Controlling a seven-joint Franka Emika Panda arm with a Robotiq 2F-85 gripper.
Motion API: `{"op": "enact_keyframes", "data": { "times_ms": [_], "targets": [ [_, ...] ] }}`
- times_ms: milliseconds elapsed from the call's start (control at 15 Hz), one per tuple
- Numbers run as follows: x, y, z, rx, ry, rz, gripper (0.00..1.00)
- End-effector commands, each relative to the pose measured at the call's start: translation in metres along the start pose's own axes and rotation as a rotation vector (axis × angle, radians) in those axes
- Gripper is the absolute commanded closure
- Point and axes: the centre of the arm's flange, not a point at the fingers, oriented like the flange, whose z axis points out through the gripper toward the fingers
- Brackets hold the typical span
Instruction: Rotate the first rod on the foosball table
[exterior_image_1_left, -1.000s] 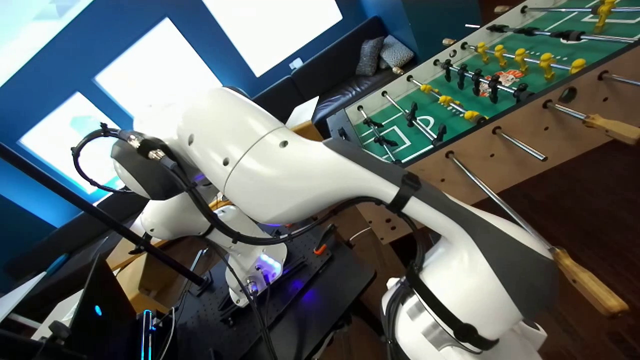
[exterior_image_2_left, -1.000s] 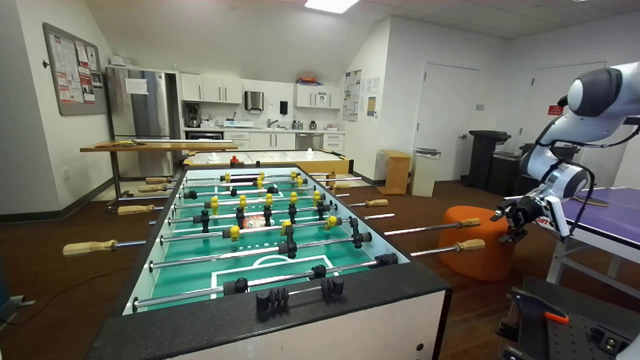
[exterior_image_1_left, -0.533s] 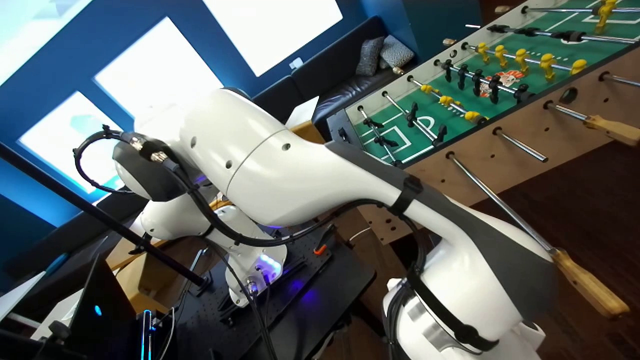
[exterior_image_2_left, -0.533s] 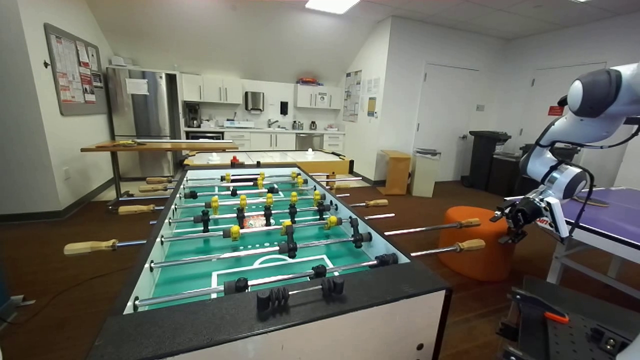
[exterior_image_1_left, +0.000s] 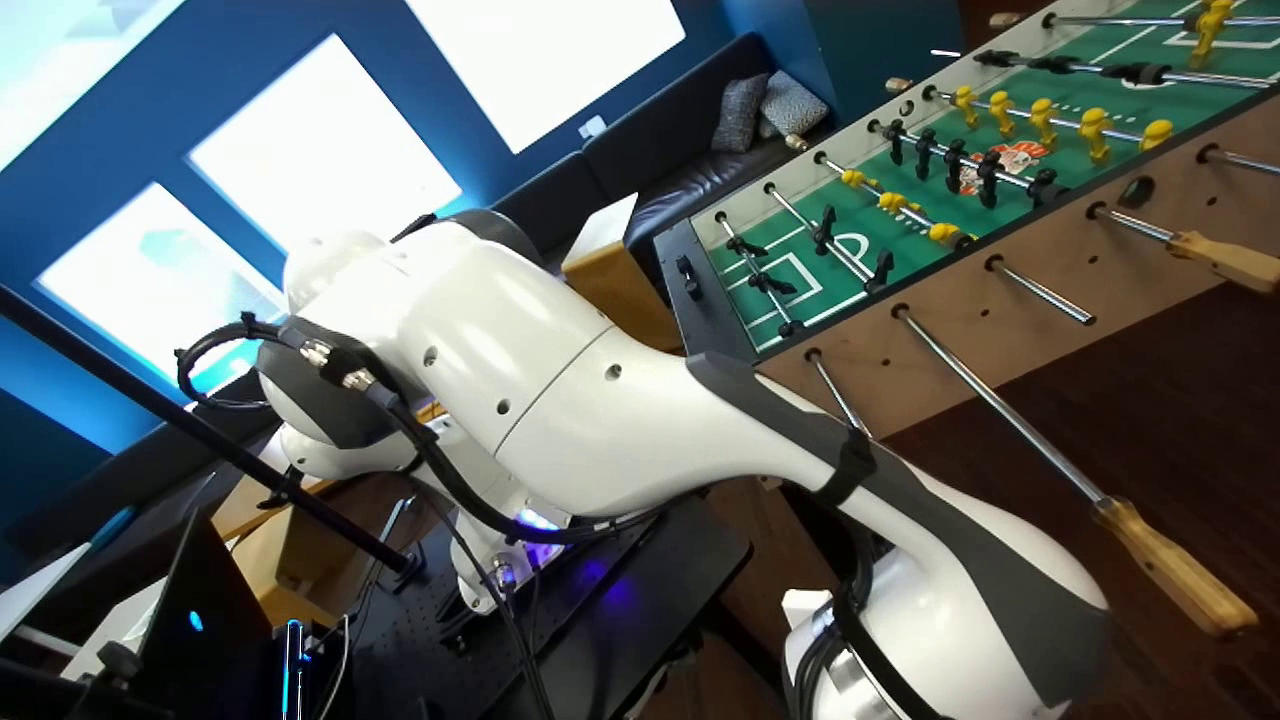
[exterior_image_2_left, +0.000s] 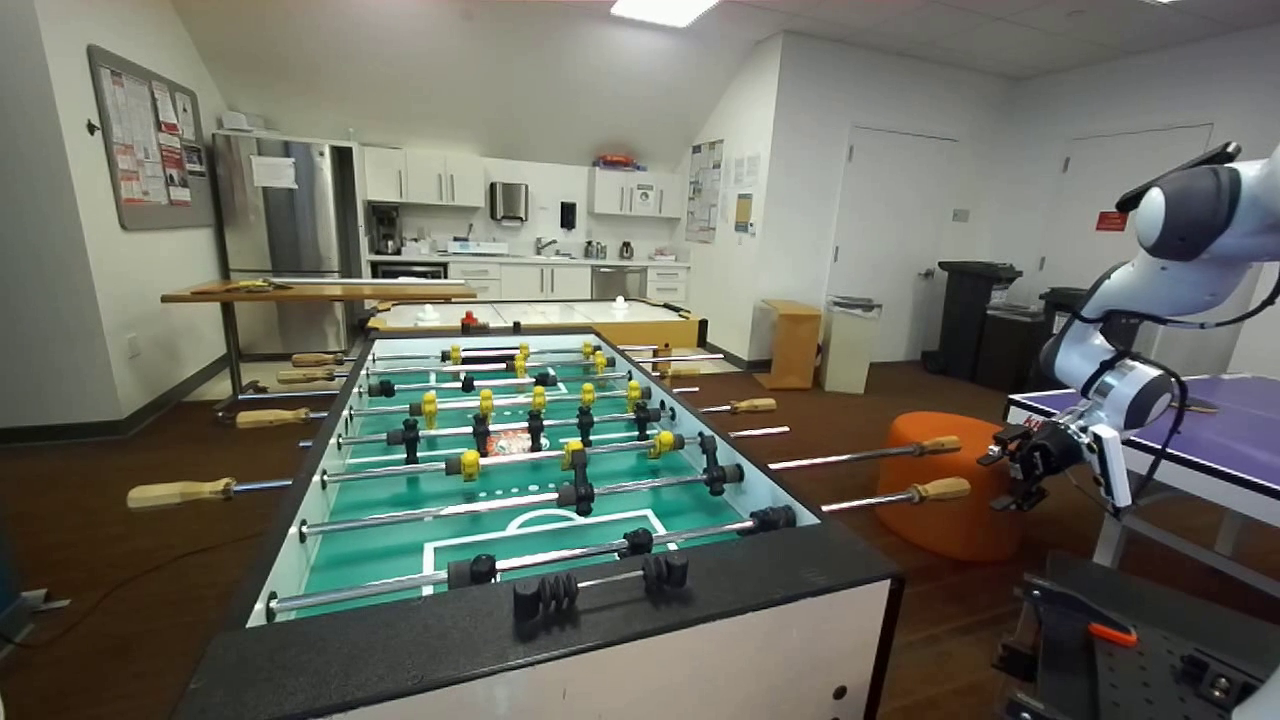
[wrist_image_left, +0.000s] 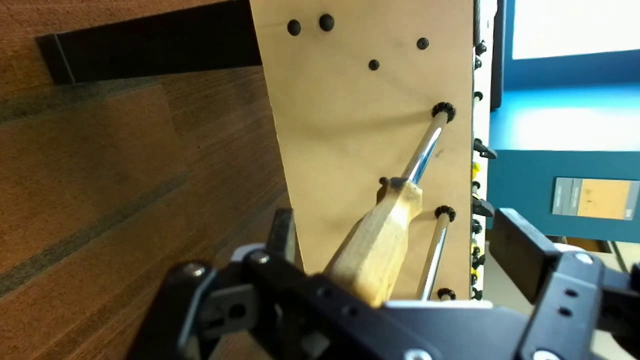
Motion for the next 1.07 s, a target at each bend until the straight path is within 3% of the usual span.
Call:
{"op": "enact_keyframes", "data": {
  "times_ms": [0,600,667,1000],
  "targets": [
    [0.011,0.018,-0.002,0.069,0.048,-0.044,0.0],
    [0.029,0.03,0.014,0.216,0.093,-0.041,0.0],
    [0.016,0.028,0.018,0.167,0.083,-0.042,0.0],
    [0.017,0.031,0.021,0.174,0.086,-0.046,0.0]
  ]
}}
